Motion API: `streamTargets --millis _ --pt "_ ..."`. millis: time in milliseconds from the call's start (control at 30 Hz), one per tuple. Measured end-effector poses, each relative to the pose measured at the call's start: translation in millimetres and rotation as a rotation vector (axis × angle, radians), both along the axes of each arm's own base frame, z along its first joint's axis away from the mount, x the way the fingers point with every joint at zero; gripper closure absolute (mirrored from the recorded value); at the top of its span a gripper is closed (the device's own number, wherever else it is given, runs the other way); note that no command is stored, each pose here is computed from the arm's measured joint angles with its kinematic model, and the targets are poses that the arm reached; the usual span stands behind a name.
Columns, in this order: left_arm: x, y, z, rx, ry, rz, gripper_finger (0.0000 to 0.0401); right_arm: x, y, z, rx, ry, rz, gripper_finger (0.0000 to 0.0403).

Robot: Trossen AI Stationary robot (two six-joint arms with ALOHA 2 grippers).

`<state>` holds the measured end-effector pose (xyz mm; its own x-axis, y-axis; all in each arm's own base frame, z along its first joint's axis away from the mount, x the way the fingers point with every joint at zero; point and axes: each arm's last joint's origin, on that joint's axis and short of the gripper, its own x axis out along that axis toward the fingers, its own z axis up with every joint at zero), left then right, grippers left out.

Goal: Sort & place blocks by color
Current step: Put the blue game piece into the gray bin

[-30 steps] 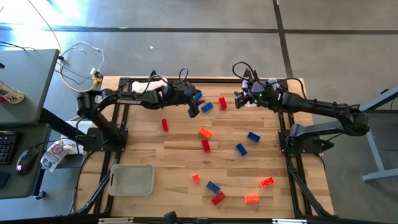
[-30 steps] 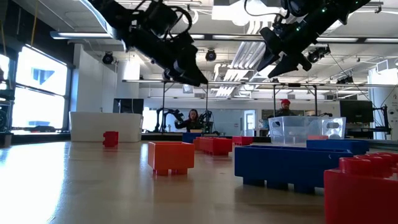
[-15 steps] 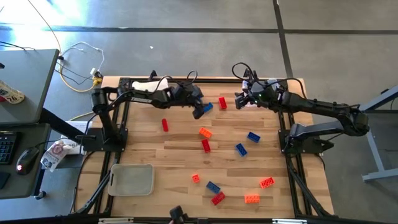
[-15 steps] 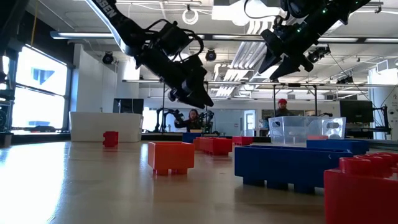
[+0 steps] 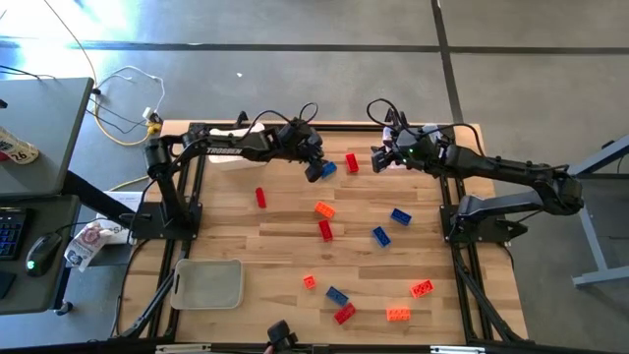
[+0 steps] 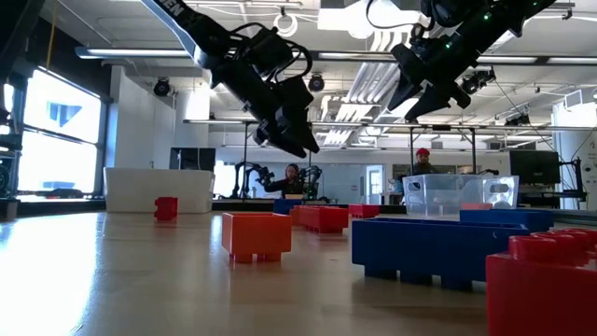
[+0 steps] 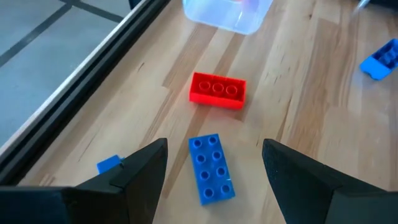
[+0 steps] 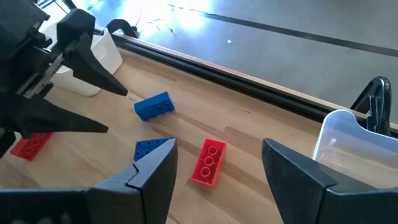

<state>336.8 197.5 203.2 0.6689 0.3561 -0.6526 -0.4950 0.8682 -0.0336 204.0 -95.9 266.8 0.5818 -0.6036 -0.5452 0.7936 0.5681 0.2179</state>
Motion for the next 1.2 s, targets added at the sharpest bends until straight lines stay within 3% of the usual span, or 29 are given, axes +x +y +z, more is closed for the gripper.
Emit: streamTargets --millis 433,1200 --pt "5 0 -27 -0.085 0.073 0.005 0.0151 0 0 0 0.002 0.004 0.001 0.0183" --pt "12 4 -72 -0.125 0.148 0.002 0.0151 -1 0 -1 0.008 0.011 -0.002 0.0183"
